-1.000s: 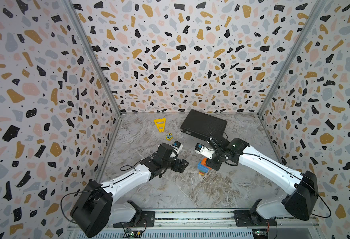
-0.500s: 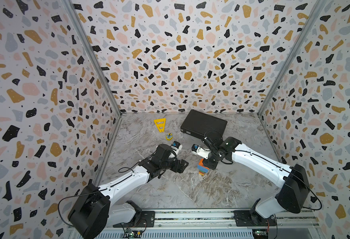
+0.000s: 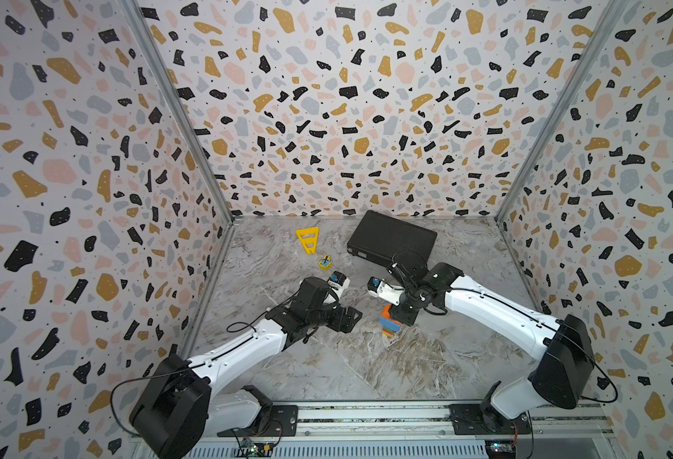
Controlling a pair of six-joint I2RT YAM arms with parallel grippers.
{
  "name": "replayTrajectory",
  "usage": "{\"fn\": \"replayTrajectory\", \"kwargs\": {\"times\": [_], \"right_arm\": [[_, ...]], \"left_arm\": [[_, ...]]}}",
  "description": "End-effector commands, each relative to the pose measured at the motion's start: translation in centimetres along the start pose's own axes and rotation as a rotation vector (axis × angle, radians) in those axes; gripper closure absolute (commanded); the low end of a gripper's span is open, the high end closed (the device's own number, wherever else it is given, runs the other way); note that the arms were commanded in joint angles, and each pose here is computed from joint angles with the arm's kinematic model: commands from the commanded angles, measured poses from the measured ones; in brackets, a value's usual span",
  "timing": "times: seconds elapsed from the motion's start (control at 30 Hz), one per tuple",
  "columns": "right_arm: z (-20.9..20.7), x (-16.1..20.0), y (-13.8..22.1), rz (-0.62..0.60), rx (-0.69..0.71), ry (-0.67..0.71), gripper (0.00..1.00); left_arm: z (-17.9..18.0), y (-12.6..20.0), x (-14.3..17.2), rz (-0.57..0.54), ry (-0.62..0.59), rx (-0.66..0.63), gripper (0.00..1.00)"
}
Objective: Assemble an ice cream with lego
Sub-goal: Assemble the lego brick with the lego brick.
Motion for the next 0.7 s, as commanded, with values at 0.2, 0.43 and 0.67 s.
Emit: {"fn": "replayTrajectory", "kwargs": {"times": [0.2,0.43,0.67], "right_arm": [[0.47,-0.37,0.63,-0.016,-0.017,-0.006,0.93],[-0.05,0.1,0.44,0.002,0.019,-0.027,0.93],[-0.41,0.09,0.39,-0.005,0.042,-0.055,0.93]], "left_arm": [[-0.12,-0.23,-0.27,-0.015,-0.008,0.021,0.13],[-0.09,-0.32,-0.13,-0.009,-0.005,0.022,0.13],[-0.12,-0.39,0.01,-0.002,-0.006,0.026,0.13]]}}
Point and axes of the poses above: each gripper's point midway between its finger pads, its own y axis back along the fingers, its own z axis along the line the jaws close on, x = y × z, the point moved 1 cm from there along y, back along the fingers, and after that the axes turned 1 degree about y, right-handed, at the moved point
